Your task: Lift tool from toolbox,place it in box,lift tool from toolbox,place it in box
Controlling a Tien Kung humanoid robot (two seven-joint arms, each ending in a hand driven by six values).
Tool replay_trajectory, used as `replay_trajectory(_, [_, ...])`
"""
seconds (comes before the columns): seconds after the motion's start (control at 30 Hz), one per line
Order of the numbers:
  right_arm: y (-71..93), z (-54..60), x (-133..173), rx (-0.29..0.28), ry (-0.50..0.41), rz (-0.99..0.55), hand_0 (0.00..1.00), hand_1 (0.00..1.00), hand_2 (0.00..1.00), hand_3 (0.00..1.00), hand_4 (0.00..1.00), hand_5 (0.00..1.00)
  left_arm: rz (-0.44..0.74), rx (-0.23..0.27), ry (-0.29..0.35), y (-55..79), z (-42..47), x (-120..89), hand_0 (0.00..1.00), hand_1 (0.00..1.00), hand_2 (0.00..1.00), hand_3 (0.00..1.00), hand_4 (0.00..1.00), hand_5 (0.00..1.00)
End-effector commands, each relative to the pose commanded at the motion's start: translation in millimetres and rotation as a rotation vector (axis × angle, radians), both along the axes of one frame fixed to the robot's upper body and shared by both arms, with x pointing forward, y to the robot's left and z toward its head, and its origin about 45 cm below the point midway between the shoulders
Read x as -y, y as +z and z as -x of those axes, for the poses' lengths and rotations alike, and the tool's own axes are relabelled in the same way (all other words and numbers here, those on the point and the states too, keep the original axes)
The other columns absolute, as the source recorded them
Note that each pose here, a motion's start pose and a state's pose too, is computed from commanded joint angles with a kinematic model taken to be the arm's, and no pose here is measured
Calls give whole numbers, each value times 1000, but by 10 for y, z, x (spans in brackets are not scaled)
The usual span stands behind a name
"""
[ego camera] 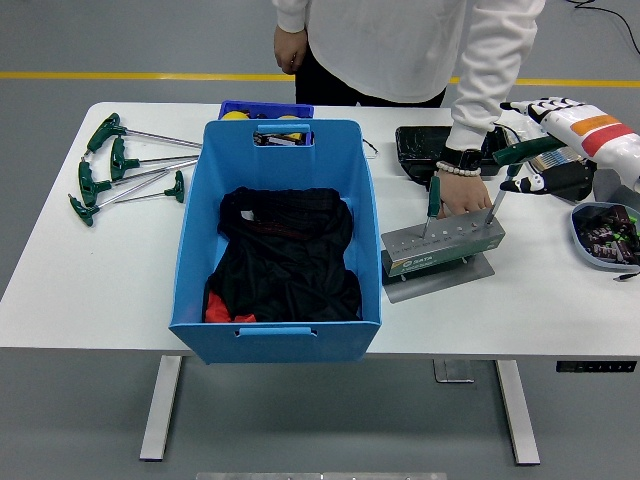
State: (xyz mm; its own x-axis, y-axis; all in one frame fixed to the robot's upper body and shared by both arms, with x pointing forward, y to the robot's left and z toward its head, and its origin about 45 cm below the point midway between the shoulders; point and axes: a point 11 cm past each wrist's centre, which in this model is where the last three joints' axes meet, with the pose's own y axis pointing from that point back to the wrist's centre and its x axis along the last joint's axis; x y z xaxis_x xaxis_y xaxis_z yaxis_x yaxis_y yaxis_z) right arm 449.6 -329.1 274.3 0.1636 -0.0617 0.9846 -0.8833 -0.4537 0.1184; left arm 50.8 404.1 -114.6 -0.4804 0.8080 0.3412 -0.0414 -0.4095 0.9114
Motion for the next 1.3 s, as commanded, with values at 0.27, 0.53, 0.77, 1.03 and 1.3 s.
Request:
replay_trajectory(0.27, [-63, -153, -24, -12, -4, 77, 853, 750, 728, 825, 998, 537, -3, 6, 1, 4, -19, -3, 747, 740, 818, 773, 726, 624])
replay_trajectory(0.53, [-127, -229, -75, -31, -5, 99, 715, 648, 623, 741, 998, 548, -4, 9, 0, 5, -39, 2, 747, 740, 818, 773, 727, 623])
replay_trajectory(0.77, [-169, -307, 35, -54, -59, 111, 680, 619, 598, 719, 998, 561, -5, 9, -8, 9, -55, -3, 747, 739, 818, 778, 729, 620])
replay_trajectory(1.03, [-189, -325, 127, -66, -90, 130, 359, 458, 449, 539, 998, 602, -8, 14, -5, 12, -62, -10, 746, 735, 816, 777, 731, 617])
replay_trajectory(1.3, [-225, -307, 113, -72, -76, 148, 331, 383, 382, 412, 998, 643, -8, 16, -5, 13, -72, -7, 745, 735, 814, 779, 731, 616])
